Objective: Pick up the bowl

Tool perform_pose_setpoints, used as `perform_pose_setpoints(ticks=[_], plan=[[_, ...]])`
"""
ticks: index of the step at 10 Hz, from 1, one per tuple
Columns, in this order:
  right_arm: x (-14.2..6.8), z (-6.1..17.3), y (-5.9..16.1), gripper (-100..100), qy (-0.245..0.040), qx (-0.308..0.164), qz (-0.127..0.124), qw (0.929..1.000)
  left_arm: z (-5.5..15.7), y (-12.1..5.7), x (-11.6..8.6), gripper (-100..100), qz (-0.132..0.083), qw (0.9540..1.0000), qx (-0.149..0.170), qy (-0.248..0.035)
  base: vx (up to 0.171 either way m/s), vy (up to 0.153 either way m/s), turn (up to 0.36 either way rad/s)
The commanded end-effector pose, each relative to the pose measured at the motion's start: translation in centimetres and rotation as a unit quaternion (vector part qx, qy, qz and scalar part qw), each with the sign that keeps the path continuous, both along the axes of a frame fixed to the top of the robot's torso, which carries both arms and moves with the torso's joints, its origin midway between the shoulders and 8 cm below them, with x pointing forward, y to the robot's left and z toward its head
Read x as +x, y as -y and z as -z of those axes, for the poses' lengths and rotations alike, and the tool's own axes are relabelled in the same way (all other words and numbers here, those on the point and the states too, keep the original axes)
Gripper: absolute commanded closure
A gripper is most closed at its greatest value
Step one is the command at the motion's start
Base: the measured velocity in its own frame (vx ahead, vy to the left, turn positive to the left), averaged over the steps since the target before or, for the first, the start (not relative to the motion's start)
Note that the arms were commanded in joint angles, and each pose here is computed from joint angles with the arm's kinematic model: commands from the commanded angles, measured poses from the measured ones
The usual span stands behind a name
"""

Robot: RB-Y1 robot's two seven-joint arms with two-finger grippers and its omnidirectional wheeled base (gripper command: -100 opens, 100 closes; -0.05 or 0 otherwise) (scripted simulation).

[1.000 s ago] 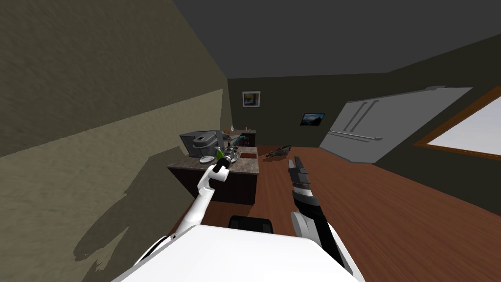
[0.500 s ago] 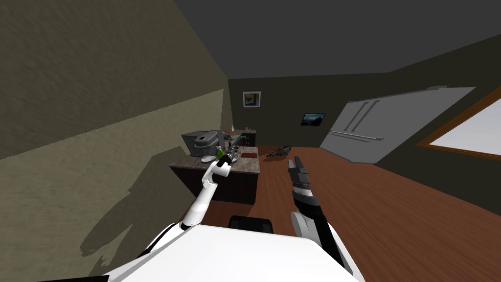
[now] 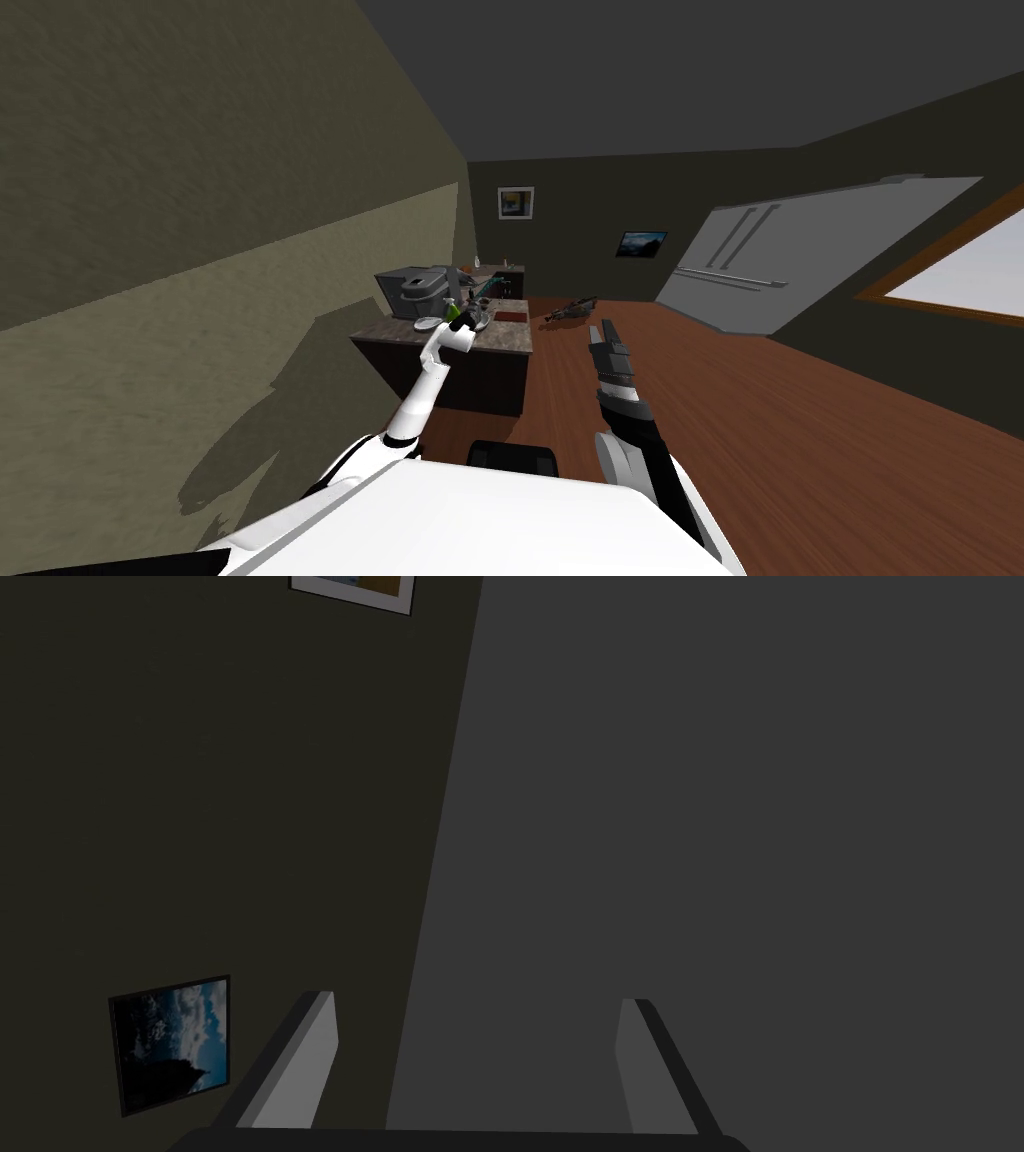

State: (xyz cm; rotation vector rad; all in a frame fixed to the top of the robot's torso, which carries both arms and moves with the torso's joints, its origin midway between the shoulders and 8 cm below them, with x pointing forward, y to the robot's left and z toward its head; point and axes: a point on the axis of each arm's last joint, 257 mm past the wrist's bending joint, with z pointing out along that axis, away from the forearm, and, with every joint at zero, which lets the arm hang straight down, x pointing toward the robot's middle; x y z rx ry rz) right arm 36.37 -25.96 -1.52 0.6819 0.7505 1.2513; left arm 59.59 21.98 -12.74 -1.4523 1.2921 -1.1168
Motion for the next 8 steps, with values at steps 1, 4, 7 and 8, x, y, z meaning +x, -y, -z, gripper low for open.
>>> perform_pose_setpoints(ticks=[1,4,7,8], plan=[[0.0,0.0,0.0,0,0.000,0.000,0.000,1.0000,0.5,-0.2,0.8,-100,-0.007,0.9997,-0.001,-0.022,-0.008,0.004,0.029],[0.0,0.0,0.0,0,0.000,0.000,0.000,1.0000,1.8,-0.6,1.2,-100,-0.019,0.9980,-0.001,-0.061,-0.007,0.007,0.018],[0.0,0.0,0.0,0,0.000,0.000,0.000,1.0000,2.9,-1.0,1.5,-100,-0.029,0.9951,-0.002,-0.095,-0.001,0.002,0.015],[0.0,0.0,0.0,0,0.000,0.000,0.000,1.0000,2.9,-1.2,2.2,-100,-0.033,0.9934,-0.004,-0.110,0.001,0.003,0.039]])
